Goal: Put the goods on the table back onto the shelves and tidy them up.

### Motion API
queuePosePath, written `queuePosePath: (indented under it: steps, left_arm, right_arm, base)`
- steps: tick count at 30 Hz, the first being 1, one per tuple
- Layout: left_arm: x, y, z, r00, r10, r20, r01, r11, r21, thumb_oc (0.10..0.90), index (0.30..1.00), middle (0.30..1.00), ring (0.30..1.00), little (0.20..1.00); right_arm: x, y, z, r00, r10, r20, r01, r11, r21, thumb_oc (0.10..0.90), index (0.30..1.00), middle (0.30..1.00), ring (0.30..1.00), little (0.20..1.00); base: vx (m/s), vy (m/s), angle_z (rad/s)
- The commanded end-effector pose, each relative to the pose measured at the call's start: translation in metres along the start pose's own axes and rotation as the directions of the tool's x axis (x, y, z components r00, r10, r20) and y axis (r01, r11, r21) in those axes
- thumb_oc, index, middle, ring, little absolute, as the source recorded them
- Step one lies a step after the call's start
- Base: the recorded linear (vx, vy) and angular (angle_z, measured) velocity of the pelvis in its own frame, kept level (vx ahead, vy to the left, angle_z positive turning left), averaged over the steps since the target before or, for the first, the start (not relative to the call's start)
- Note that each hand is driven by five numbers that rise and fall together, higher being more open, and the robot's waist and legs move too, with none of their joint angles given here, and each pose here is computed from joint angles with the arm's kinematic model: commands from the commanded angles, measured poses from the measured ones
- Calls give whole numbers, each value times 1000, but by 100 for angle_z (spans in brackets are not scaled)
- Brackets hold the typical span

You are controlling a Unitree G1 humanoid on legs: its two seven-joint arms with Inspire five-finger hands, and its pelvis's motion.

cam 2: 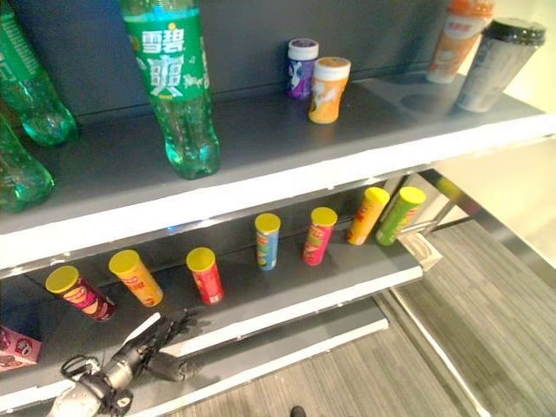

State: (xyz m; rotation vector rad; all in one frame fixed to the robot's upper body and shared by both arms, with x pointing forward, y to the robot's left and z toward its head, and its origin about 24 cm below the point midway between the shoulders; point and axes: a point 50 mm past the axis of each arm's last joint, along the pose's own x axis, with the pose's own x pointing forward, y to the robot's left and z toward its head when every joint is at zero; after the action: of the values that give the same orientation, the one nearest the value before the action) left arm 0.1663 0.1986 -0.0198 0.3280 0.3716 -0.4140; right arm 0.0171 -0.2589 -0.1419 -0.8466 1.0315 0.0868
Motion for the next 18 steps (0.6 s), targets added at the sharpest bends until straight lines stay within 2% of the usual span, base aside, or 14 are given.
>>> queuePosePath:
  steps: [1, 9, 18]
  left_arm:
    - [14, 21, 46, 962, 116, 249, -134, 989, 57, 800, 900, 900, 900, 900]
    - [44, 12, 39, 967, 142, 212, -160, 985, 71, 800, 900, 900, 900, 900]
    - [70, 13, 24, 962, 242, 126, -258, 957, 134, 800, 900, 900, 900, 900]
  right_arm:
    - [0, -5, 2, 999, -23, 30, 23, 1000, -20, 800, 900, 900, 900, 900]
    - [2, -6, 7, 998, -46, 45, 46, 999, -7, 800, 900, 900, 900, 900]
    - [1, -6, 13, 995, -70, 76, 70, 998, -2, 800, 900, 900, 900, 900]
  base:
    - [28, -30, -2]
    - [29, -42, -6]
    - [54, -62, -10]
